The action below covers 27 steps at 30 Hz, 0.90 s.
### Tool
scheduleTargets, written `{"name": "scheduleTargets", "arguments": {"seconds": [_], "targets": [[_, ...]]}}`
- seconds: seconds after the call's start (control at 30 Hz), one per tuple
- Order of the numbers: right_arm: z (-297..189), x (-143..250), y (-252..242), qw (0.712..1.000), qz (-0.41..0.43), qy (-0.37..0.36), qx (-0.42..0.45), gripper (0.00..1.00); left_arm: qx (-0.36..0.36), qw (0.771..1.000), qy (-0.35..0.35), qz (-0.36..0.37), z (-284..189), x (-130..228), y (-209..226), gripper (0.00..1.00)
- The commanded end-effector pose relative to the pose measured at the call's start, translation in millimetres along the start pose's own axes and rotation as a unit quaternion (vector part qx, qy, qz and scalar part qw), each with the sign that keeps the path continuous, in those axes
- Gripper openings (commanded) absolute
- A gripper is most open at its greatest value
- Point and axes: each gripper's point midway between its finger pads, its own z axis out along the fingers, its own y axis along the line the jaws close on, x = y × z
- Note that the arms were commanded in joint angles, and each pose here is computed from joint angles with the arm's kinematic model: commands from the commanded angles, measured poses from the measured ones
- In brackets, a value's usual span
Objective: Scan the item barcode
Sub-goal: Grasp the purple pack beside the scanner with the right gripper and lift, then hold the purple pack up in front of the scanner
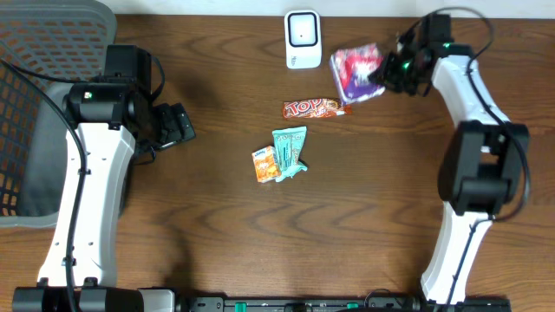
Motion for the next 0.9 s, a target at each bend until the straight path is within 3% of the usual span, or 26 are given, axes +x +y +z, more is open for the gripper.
{"name": "scheduleTargets", "arguments": {"seconds": [0.0,0.13,0.4,0.63,0.87], "targets": [[-60,-18,69,0.995,-0.053,-0.063,-0.058,0.01,-0.011,1.000,0.004,0.001,3,1,5,0.98],[-59,-20,112,0.989,-0.083,-0.090,-0.088,0.01,-0.011,1.000,0.004,0.001,3,1,5,0.98],[14,-29,156,0.979,-0.073,-0.186,-0.037,0.01,-0.011,1.000,0.004,0.001,3,1,5,0.98],[52,-40,151,0.963,-0.078,-0.258,0.018,0.01,-0.011,1.000,0.004,0.001,3,1,5,0.98],[36,-59,131,0.958,-0.061,-0.278,0.039,0.01,-0.011,1.000,0.004,0.001,3,1,5,0.98]]}}
